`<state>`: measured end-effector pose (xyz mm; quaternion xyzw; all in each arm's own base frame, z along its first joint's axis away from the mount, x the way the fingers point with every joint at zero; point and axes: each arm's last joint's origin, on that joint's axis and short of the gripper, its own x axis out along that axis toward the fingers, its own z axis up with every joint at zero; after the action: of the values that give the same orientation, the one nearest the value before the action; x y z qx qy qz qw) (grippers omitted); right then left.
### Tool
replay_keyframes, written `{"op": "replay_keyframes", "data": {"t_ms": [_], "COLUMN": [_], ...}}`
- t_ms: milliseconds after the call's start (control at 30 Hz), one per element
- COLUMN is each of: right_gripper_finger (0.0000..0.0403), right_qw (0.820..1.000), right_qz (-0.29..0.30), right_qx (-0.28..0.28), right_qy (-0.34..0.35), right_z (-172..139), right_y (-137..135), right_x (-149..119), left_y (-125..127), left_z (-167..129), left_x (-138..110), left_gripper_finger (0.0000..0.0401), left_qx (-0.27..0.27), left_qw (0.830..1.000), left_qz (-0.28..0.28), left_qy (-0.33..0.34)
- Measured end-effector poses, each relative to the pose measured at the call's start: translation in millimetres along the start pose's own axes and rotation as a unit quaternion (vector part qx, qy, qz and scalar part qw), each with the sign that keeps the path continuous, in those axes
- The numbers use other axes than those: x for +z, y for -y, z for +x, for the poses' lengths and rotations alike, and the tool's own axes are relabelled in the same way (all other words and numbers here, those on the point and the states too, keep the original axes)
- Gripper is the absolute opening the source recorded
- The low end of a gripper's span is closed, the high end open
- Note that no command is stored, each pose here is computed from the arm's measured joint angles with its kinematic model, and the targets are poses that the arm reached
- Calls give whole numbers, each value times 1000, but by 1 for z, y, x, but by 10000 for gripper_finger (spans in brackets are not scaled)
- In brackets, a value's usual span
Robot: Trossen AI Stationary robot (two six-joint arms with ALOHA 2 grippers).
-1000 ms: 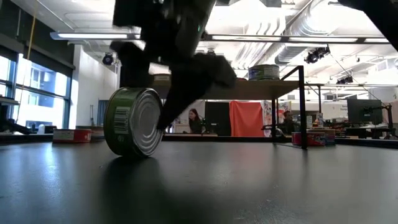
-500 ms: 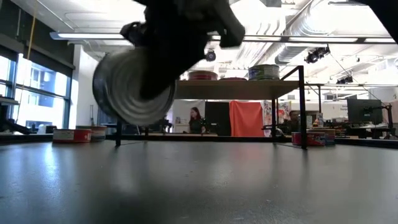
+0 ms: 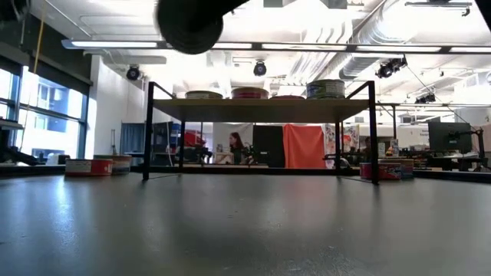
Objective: Stack canned seafood by type on shelf
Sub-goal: Stack the green tuna can on top of the green tuna can on the shelf
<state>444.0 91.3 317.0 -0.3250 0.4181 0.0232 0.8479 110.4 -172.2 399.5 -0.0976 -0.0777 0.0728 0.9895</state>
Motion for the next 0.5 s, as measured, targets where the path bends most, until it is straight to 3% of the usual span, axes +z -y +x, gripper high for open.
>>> {"op": "replay_keyframes", "data": {"t_ms": [100,167,333,400,500], "right_gripper_finger": [112,112,112,112,112], "right_qw": [996,991,979,970,964], "right_qz": [20,34,48,50,51], "right_qx": [-83,-113,-177,-218,-243], "right_qy": [-35,-58,-87,-98,-92], "right_z": [-3,1,14,18,23], "right_y": [25,41,77,91,111], "right_x": [-10,-19,-37,-42,-49], "left_y": [-29,-51,-85,-89,-92], "left_z": [-8,-12,-22,-23,-22], "left_x": [-22,-44,-104,-123,-146], "left_gripper_finger": [0,0,0,0,0], "left_qx": [-69,-78,-88,-99,-109], "left_qw": [995,983,930,912,906], "left_qz": [-47,-106,-208,-244,-279], "left_qy": [-58,-128,-291,-313,-301]}}
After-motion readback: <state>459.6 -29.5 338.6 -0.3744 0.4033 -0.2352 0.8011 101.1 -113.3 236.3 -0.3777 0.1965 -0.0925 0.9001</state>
